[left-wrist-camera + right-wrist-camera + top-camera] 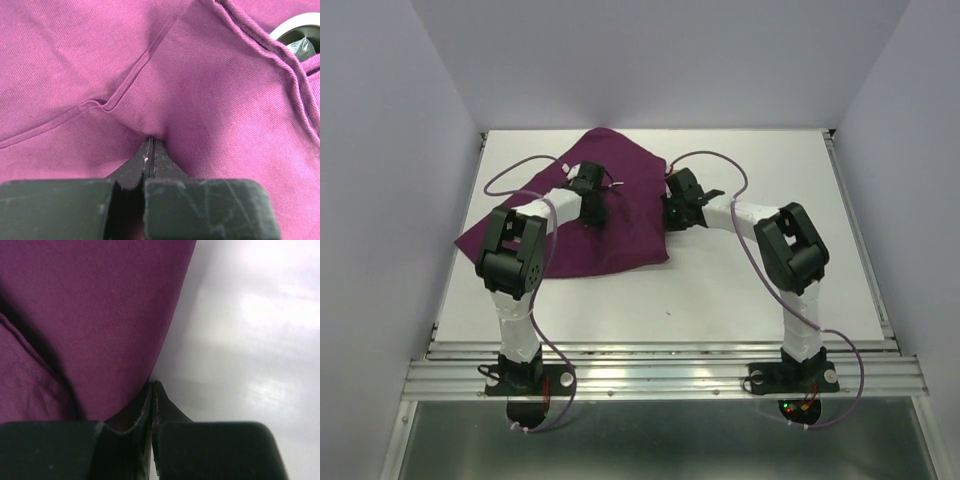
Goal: Prepare the surgical pack
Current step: Pack the surgical kit at the center of the board.
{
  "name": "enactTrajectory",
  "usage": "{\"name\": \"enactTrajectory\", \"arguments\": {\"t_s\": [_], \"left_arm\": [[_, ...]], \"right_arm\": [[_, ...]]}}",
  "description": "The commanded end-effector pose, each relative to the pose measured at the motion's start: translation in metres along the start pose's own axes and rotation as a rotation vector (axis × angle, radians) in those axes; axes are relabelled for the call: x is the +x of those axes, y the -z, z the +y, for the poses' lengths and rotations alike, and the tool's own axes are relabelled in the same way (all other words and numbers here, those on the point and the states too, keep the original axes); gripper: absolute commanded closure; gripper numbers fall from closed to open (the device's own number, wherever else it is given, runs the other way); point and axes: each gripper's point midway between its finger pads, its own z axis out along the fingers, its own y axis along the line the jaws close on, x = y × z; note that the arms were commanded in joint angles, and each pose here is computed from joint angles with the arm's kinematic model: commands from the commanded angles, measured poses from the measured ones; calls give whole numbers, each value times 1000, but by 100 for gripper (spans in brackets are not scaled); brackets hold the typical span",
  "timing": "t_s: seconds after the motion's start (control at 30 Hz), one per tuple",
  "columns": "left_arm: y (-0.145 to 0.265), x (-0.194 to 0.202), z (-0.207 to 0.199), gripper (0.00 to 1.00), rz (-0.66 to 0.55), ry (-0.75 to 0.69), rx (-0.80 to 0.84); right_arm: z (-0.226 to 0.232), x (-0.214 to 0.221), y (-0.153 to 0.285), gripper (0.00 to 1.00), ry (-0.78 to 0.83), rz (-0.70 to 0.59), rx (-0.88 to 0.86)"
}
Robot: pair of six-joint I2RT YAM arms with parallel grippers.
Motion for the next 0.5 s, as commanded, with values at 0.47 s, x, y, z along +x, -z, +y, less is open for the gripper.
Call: {"name": "enactTrajectory", "arguments": {"t_s": [0.47], "left_arm": [[81, 139, -58, 100, 163, -126, 185]], "right_arm": [[28, 98, 84, 97, -20, 8, -84]]}}
